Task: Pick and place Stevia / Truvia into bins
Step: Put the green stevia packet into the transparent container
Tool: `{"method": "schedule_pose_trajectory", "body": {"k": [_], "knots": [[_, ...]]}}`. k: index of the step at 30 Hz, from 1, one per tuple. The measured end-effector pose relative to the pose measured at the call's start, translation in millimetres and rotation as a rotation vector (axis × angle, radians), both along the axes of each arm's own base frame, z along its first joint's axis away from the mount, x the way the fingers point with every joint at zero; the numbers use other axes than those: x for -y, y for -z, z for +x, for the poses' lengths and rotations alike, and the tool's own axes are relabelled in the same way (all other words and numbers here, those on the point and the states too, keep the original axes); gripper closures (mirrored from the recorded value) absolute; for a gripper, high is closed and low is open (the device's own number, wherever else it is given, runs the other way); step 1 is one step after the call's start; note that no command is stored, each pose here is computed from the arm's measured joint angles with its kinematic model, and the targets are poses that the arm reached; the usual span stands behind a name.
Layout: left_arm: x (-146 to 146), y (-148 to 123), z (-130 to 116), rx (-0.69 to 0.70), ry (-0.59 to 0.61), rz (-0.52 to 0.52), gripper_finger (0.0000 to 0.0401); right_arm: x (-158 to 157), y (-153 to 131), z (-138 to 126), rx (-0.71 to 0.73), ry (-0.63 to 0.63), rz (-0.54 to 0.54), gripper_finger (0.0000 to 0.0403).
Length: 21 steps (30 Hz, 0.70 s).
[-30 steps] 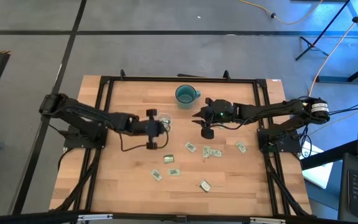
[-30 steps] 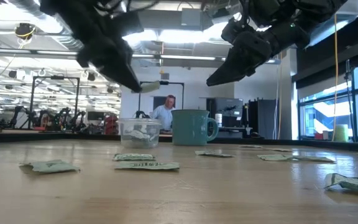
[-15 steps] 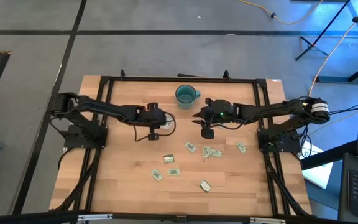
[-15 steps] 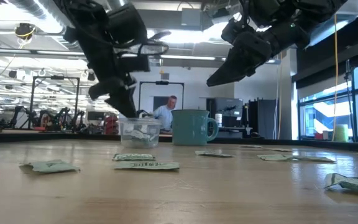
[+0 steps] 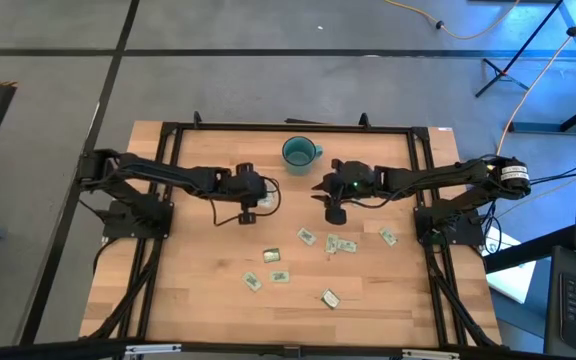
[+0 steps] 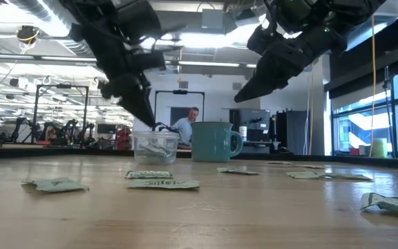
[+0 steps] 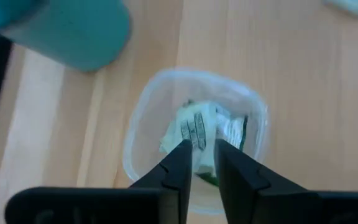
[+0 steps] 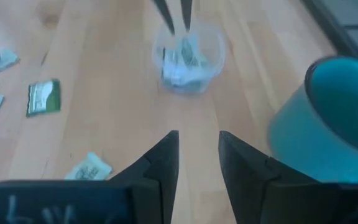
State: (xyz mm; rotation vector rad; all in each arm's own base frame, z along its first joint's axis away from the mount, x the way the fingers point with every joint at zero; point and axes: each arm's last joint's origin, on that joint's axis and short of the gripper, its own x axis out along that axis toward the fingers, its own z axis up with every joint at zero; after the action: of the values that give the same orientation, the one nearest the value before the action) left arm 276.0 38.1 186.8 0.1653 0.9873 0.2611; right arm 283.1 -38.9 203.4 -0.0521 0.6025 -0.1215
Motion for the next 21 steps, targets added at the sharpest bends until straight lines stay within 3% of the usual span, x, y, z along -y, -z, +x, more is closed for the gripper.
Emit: {"method": "schedule_pose_trajectory", "body": {"k": [4,9,16,21], "knots": [[2,-16,-4,0.08,0.029,-0.035,0.0326,1,4,-3,-0.055,0.038,0.008,0.0286],[4,-36,-10,0.194,0.029,-0.082,0.0324,12,5,-14,-0.123,0.254,-0.016,0.0286],[5,-66,-24,0.355,0.016,-0.083,0.0324,49,14,-34,-0.24,0.461,0.056,0.0286],[1,-64,-43,0.509,0.009,-0.13,0.0324,76,19,-50,-0.301,0.56,0.107,0.0286]]}}
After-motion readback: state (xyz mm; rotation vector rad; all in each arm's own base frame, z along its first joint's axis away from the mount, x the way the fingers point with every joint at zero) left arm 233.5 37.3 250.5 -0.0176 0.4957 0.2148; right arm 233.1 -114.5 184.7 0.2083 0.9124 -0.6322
